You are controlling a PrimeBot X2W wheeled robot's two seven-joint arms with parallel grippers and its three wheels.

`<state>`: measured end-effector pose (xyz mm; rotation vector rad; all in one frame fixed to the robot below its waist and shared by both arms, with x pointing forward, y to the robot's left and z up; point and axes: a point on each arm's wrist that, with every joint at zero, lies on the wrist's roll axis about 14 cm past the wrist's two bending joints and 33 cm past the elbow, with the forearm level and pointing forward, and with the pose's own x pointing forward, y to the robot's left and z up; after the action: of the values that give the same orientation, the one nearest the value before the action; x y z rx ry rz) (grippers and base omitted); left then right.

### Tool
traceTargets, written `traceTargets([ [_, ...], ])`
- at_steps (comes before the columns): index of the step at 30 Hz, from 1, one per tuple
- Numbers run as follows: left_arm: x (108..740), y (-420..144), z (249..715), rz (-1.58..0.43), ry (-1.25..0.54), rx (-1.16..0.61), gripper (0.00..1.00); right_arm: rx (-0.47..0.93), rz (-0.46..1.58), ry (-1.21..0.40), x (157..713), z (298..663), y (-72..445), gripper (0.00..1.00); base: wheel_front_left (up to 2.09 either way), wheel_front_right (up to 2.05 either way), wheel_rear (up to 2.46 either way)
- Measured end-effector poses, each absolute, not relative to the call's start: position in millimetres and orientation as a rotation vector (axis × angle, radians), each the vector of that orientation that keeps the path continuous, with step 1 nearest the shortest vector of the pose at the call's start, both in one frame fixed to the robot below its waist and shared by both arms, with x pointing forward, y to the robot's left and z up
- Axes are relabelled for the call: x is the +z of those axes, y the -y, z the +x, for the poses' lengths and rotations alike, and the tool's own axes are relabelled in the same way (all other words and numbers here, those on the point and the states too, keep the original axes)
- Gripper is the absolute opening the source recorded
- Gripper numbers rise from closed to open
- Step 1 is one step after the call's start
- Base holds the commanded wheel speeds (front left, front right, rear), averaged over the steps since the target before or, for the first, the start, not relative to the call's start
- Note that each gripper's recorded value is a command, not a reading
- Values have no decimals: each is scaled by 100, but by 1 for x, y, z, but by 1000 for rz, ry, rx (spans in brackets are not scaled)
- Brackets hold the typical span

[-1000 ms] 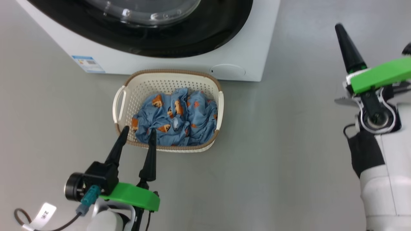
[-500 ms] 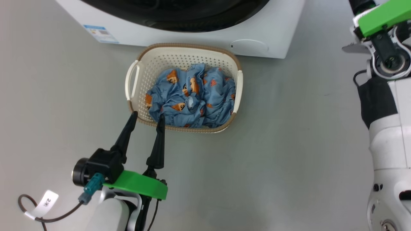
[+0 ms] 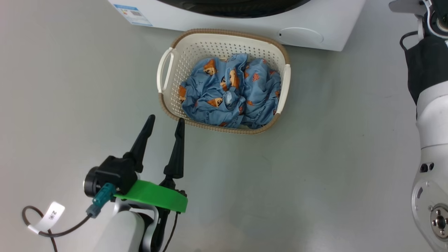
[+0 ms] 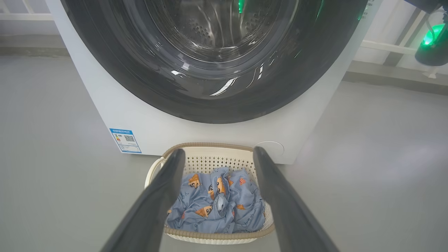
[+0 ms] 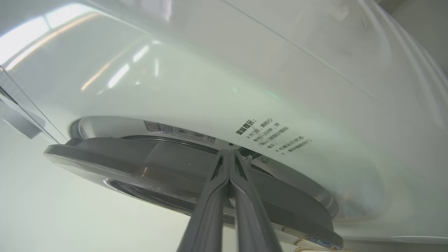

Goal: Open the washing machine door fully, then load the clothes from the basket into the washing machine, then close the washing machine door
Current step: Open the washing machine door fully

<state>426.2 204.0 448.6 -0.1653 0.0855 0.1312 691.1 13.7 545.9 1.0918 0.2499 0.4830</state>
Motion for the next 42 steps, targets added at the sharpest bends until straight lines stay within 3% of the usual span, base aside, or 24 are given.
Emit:
traceTargets([
  [25,436,-213,420,-173,-127,178,100,551,1387,-510,539,715,-61,0,0,0,0],
  [42,436,-213,424,-176,-127,181,100,582,1396,-626,532,715,-70,0,0,0,0],
])
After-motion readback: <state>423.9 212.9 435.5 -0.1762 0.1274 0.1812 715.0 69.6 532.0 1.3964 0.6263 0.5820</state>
